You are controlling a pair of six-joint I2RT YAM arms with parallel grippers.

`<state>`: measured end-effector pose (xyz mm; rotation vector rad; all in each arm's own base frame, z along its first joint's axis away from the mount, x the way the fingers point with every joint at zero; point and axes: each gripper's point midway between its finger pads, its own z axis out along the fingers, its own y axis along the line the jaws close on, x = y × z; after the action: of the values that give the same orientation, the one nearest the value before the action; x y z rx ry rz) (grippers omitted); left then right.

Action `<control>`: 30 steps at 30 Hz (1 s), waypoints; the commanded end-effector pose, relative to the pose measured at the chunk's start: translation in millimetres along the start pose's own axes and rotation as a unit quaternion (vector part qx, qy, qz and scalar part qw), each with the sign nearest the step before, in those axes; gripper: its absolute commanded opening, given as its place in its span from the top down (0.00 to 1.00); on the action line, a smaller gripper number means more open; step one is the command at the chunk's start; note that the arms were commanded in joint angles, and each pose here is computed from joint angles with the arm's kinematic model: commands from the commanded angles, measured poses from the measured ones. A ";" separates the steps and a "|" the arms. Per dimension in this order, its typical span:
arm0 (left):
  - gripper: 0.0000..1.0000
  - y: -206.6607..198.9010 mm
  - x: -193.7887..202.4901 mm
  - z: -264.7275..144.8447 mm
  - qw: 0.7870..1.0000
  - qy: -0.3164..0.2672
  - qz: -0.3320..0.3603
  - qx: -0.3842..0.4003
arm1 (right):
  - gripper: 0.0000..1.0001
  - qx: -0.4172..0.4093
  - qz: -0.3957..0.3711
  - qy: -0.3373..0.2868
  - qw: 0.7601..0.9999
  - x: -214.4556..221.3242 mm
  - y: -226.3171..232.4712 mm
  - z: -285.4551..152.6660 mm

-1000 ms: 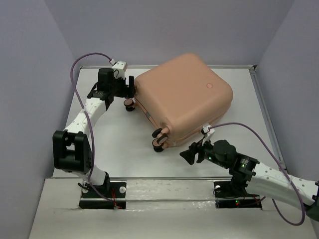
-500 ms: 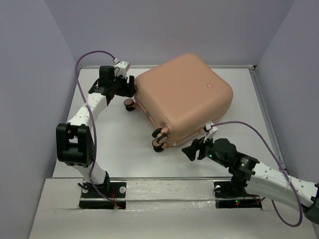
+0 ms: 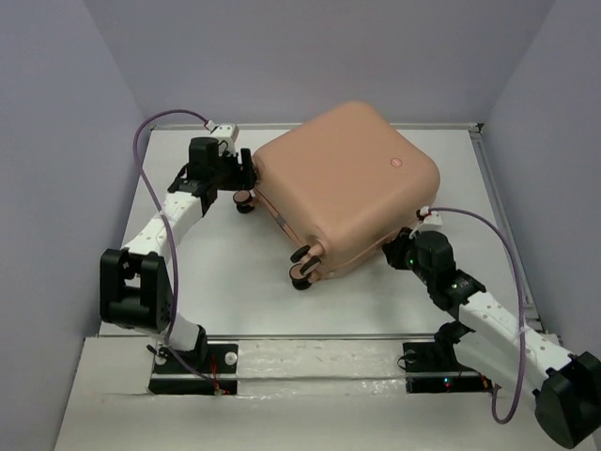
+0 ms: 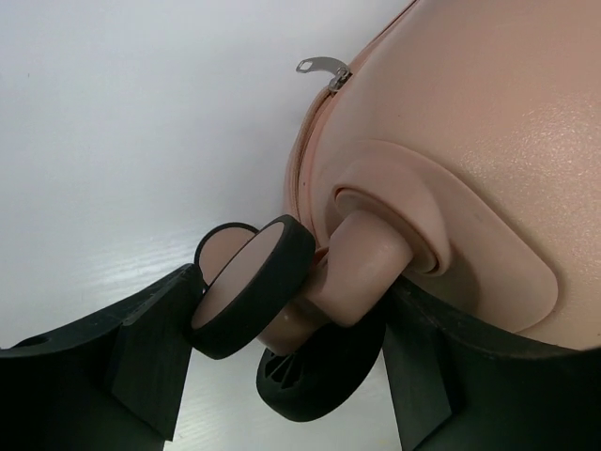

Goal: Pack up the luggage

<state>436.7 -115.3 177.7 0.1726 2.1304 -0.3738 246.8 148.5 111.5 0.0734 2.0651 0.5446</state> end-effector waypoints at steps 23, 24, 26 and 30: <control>0.89 -67.4 51.4 -136.5 0.996 -0.053 -0.048 0.056 | 0.89 -0.172 -0.057 -0.060 0.982 -139.7 78.2 75.1; 0.77 -63.8 42.4 -142.1 0.995 -0.070 -0.053 0.046 | 0.86 -0.170 -0.057 -0.056 0.982 -128.5 72.9 67.6; 0.59 -63.9 21.7 -152.2 0.992 -0.100 -0.068 0.043 | 0.71 -0.169 -0.057 -0.047 0.983 -116.3 68.4 59.6; 0.25 -44.1 -4.1 -159.9 0.988 -0.128 -0.082 -0.007 | 0.48 -0.202 -0.042 -0.028 0.978 -91.8 72.1 36.3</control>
<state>283.1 -124.3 221.9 0.0398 2.0271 -0.5258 338.5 192.4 199.2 -0.1741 1.8800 0.7891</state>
